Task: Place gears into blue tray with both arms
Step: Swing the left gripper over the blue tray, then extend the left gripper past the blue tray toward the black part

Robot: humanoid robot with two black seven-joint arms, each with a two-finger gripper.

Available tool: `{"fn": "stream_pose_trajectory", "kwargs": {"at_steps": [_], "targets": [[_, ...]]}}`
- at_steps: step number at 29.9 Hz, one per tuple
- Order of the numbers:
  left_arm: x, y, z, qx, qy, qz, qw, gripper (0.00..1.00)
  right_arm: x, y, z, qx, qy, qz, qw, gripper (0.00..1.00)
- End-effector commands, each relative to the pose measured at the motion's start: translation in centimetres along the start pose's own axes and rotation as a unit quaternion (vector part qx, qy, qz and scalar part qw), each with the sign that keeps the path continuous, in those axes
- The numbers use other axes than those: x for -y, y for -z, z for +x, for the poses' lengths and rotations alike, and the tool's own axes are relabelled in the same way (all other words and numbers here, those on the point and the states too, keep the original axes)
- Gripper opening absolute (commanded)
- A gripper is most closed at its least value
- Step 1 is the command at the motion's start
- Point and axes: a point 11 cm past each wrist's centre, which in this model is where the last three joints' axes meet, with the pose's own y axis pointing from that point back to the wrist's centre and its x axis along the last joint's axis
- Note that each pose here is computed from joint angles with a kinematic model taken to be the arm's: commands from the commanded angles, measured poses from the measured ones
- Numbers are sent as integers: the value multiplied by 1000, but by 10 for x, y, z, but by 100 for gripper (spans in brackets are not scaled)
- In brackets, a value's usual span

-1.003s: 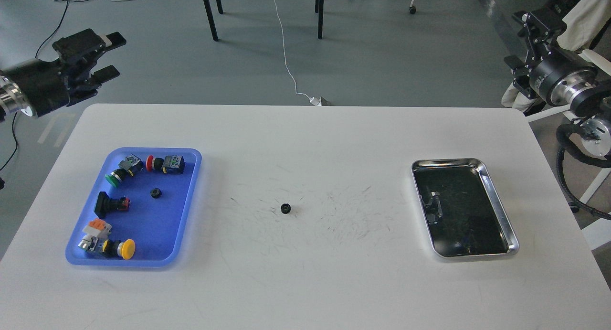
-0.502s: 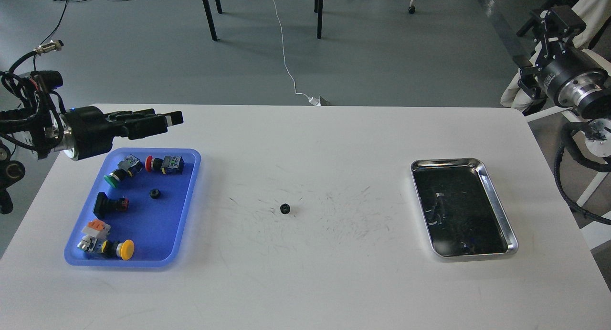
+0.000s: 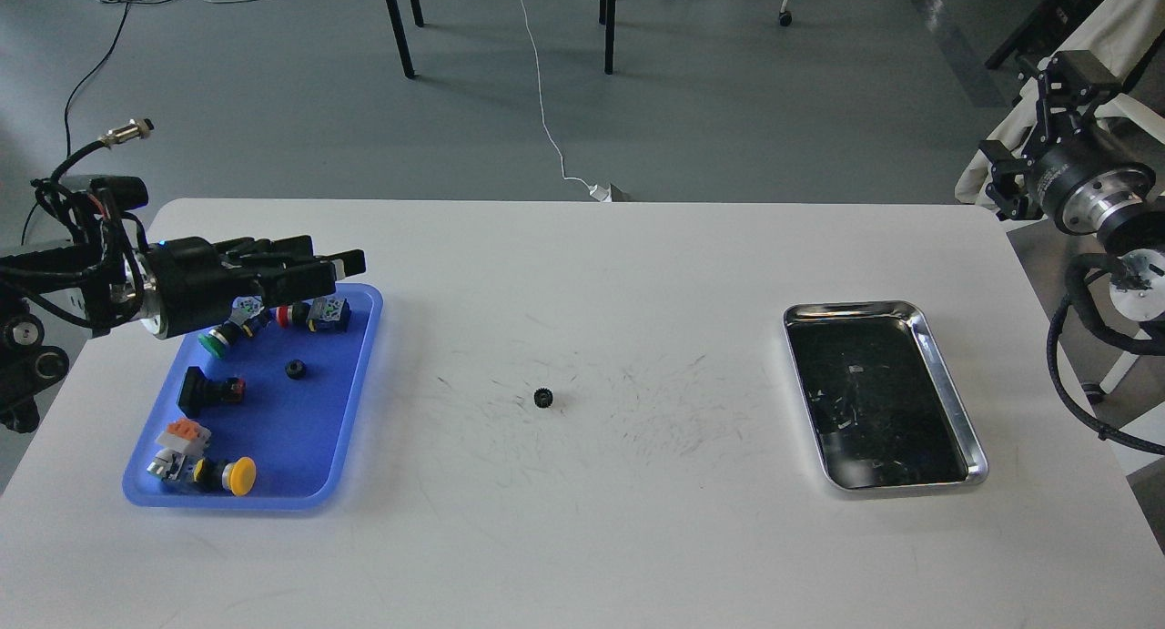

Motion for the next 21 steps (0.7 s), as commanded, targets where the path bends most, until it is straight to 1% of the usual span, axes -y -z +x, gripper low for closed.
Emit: {"fn": "stream_pose_trajectory", "kwargs": {"at_steps": [1,4,7,12,17,19,21], "targets": [[4,-8,-12,74,39,-7,996,99,0,-2,-1,6,0,-2,1000,97],[6,-8,-17,129,62,-5,990,99,0,-3,-2,7,0,-1,1000,97],[10,-23,-20,136,67,-29,988,98,0,0,1,27,-4,0,1000,97],[13,-29,-28,207,95,-36,973,98,-4,-13,6,47,-15,-16,999,97],[37,-46,-39,272,116,-65,953,97,-7,-22,9,62,-24,-24,998,97],[47,-53,-40,292,118,-75,946,94,-6,-23,8,62,-26,-24,997,97],[55,-61,-37,299,112,-85,944,94,-6,-24,9,62,-28,-25,997,97]]}}
